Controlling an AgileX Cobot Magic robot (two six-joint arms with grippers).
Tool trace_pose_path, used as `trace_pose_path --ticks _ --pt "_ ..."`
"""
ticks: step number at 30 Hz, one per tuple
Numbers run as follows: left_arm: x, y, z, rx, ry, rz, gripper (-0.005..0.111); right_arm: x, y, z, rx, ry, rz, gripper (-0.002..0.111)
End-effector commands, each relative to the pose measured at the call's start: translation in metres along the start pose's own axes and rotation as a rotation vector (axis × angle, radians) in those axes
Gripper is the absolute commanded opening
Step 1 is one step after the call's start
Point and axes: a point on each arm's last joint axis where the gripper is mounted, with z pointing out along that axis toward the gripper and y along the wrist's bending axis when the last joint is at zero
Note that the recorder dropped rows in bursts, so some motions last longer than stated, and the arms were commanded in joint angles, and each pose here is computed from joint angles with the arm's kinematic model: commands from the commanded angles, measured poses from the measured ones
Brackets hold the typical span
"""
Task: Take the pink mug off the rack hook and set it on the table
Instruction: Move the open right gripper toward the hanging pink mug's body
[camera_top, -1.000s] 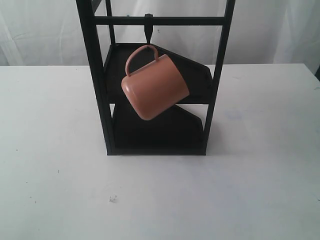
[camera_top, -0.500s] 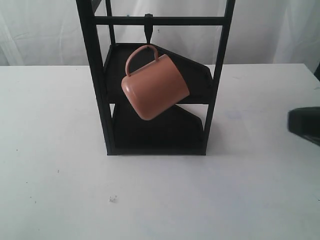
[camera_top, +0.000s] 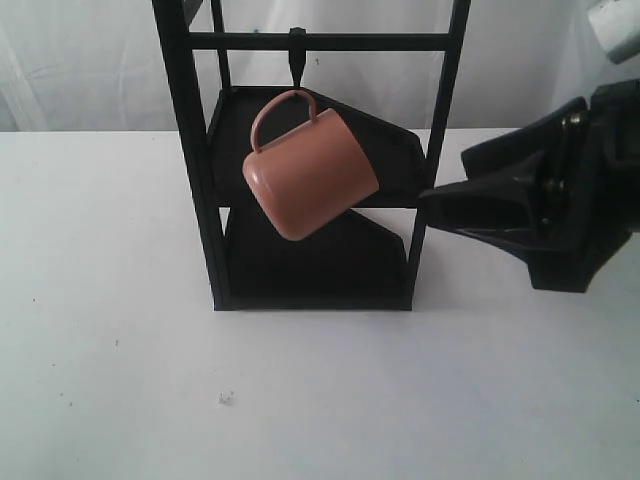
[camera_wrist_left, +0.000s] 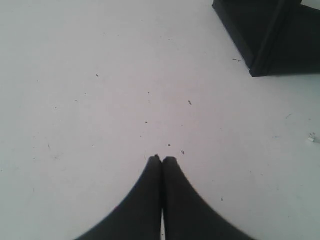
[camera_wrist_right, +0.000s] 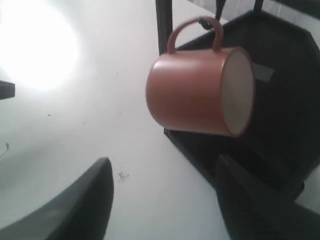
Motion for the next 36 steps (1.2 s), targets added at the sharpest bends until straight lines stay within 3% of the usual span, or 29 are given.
trace_pose_path --ticks 1,26,36 --pt "0.0 0.0 0.0 0.007 -0.004 -0.008 0.0 -0.011 -0.001 0.001 0.003 -0.097 -0.064 0.057" --pt "0.0 0.0 0.0 0.007 -0.004 -0.008 0.0 0.01 -0.027 0.064 -0.108 -0.024 -0.124 0.057" --pt "0.0 0.0 0.0 0.007 -0.004 -0.008 0.0 0.013 -0.038 0.074 -0.022 -0.022 -0.148 0.057"
